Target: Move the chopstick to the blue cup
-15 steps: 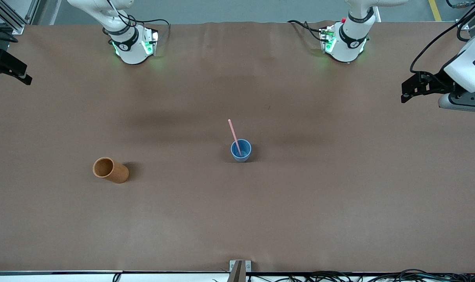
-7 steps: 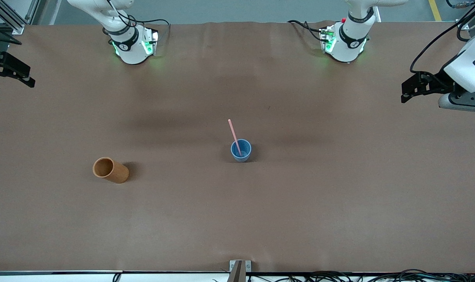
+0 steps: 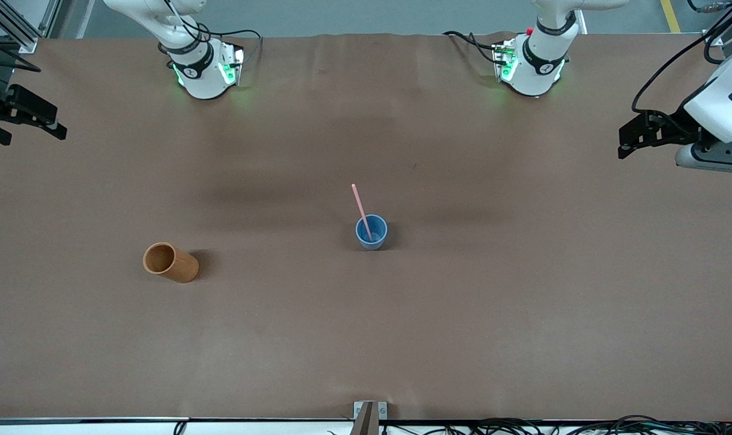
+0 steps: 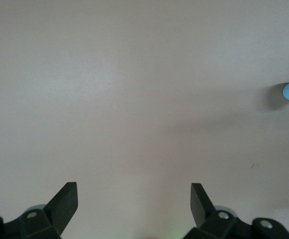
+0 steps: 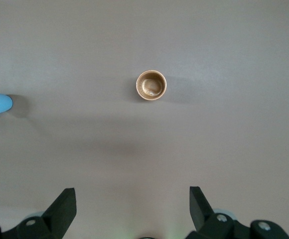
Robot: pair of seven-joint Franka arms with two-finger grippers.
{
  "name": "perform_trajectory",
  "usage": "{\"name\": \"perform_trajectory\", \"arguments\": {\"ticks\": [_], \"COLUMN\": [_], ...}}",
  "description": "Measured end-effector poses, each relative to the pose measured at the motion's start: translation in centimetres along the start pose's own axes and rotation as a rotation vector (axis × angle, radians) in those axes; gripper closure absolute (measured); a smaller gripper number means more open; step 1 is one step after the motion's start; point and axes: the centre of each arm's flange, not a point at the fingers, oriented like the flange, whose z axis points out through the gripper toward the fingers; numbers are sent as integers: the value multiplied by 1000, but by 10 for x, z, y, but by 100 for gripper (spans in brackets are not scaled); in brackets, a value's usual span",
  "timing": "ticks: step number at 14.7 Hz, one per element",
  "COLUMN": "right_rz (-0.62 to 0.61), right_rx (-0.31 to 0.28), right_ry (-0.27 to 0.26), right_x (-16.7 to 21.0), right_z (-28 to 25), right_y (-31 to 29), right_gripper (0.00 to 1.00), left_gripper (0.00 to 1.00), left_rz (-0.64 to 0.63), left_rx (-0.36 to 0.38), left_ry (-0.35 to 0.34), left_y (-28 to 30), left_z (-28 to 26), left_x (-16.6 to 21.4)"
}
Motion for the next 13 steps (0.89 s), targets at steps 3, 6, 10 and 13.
{"name": "perform_trajectory", "arguments": {"ticks": [3, 6, 10, 13], "right_rz": [1, 0, 0, 0], "right_rx": [-20, -28, -30, -31], "right_ry": [1, 0, -1, -1], "right_x": [0, 1, 1, 1], "right_z": [0, 0, 0, 1], "right_y": [1, 1, 1, 1], "right_gripper": [0, 0, 0, 0], "left_gripper": [0, 0, 0, 0], "left_rz": [0, 0, 0, 2], "left_rx": [0, 0, 0, 0], "left_ry": [0, 0, -1, -1], "left_y": [0, 0, 0, 1], "left_z": [0, 0, 0, 1], "left_x": [0, 0, 0, 1]}}
